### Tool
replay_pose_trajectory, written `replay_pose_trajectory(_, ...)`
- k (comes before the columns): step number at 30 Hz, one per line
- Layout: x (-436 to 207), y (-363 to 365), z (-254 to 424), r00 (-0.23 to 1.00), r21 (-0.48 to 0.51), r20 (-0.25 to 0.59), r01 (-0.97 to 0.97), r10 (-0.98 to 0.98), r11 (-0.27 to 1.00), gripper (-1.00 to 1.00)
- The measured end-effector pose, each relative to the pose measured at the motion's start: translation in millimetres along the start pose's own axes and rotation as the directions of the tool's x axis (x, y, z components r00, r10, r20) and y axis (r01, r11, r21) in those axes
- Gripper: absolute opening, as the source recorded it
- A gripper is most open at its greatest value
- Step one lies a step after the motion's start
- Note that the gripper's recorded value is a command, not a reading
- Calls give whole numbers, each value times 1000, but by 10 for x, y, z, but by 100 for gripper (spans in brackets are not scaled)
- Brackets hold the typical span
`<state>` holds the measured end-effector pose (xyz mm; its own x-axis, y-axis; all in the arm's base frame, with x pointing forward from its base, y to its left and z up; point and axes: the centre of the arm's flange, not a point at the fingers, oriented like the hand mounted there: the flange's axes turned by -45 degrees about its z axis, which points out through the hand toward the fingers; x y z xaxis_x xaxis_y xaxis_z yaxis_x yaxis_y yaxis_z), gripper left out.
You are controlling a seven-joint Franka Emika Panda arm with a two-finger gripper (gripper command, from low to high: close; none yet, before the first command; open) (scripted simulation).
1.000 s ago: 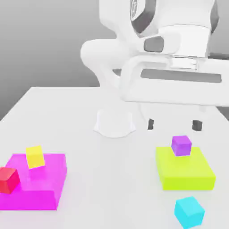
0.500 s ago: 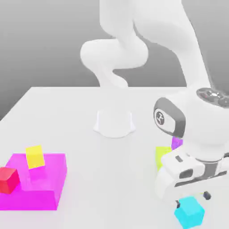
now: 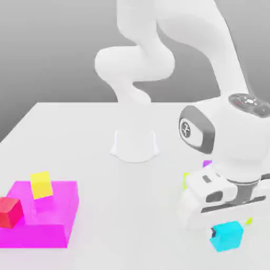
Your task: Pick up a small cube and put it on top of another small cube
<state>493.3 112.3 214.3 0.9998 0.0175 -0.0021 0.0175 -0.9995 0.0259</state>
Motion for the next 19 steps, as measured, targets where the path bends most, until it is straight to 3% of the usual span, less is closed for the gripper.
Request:
replay_pose_trajectory(4,120,1002,-217,948,-15,4,-318,318,948,-100)
replay_pose_trajectory(8,21,1995,-455,797,-16,6,-604,605,797,-100)
replay_pose_trajectory(12,-407,3245,-708,496,-2,13,-868,868,496,-100)
replay_pose_trajectory(15,-708,3914,-526,255,8,23,-967,967,255,-100)
replay_pose_trajectory(16,-730,3955,-420,231,9,24,-973,973,231,100)
replay_pose_trajectory(19,-730,3955,-420,231,9,24,-973,973,231,100)
